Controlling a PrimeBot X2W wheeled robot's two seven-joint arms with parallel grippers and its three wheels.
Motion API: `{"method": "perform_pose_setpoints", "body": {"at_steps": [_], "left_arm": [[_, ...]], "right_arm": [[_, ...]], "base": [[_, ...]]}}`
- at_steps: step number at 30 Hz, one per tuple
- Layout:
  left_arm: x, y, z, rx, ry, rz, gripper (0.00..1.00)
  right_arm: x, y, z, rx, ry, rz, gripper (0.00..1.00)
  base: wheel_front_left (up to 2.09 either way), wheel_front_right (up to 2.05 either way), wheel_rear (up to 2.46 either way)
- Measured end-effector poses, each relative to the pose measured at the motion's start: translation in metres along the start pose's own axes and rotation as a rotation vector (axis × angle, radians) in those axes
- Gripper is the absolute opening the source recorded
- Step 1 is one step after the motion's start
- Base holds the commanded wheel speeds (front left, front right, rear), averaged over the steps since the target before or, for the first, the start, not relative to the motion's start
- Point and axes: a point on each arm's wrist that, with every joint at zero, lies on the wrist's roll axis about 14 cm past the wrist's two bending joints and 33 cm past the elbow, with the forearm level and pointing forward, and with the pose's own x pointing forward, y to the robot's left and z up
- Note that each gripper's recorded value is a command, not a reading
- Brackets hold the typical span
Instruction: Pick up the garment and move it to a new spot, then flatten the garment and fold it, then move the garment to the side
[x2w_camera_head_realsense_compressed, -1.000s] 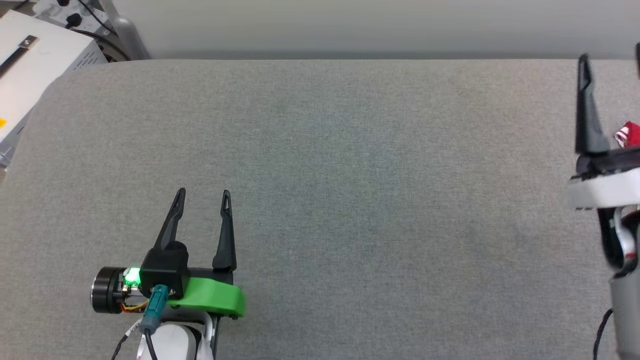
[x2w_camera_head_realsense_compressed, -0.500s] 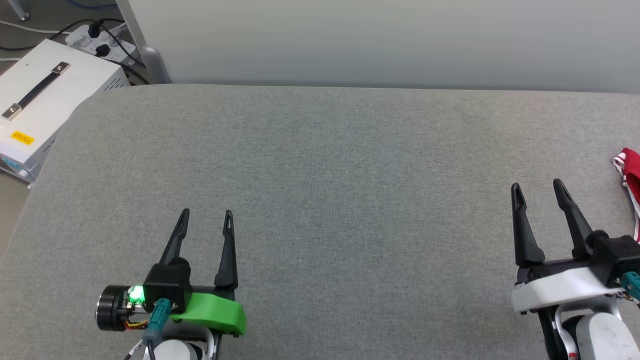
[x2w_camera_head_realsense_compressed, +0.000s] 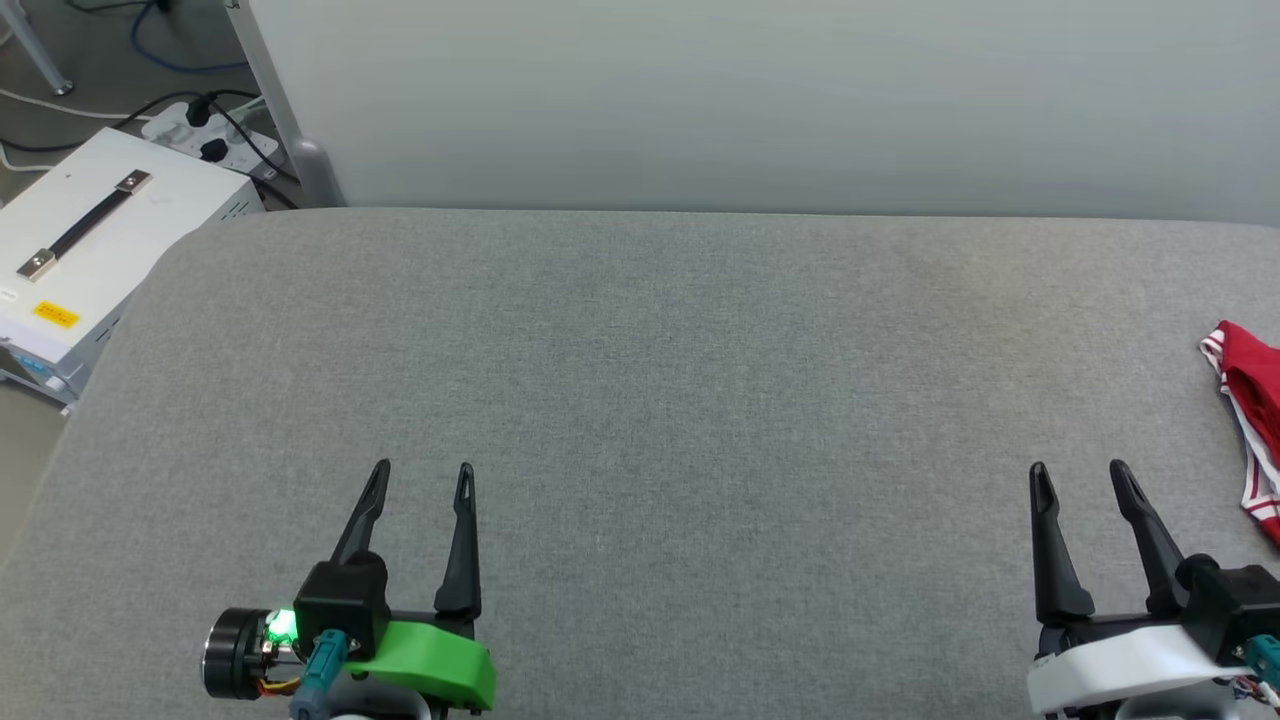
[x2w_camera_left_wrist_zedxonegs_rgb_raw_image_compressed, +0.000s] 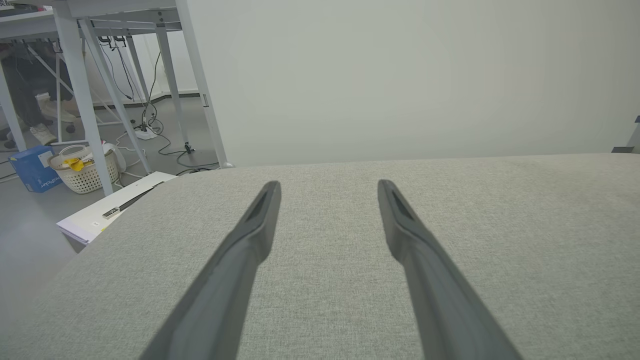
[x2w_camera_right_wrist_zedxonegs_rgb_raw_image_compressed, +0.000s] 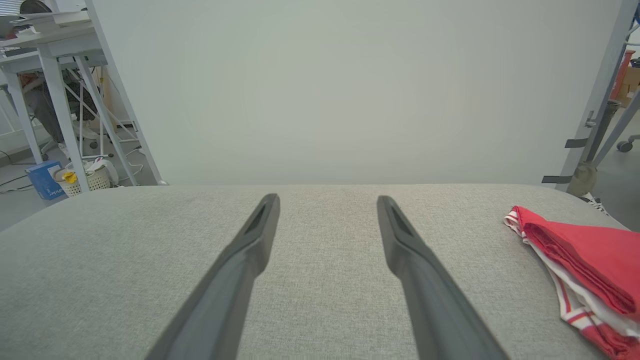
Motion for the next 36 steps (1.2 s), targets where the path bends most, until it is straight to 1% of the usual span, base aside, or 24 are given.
{"method": "perform_pose_setpoints", "body": {"at_steps": [9, 10, 36], "left_arm": [[-0.0067, -0.0017, -0.0039, -0.01, 0.014, 0.002, 1.0], [-0.0072, -0.0019, -0.0048, -0.01, 0.018, 0.002, 0.0], [-0.0052, 0.002, -0.0074, -0.007, 0.05, 0.013, 0.0]], "right_arm": [[-0.008, 0.0032, -0.0015, 0.008, 0.008, 0.002, 1.0], [-0.008, 0.0031, -0.0015, 0.007, 0.008, 0.003, 0.0], [-0.0077, 0.0045, -0.0067, -0.009, 0.049, 0.009, 0.0]], "base": [[0.0, 0.0, 0.0], [0.0, 0.0, 0.0], [0.0, 0.0, 0.0]]}}
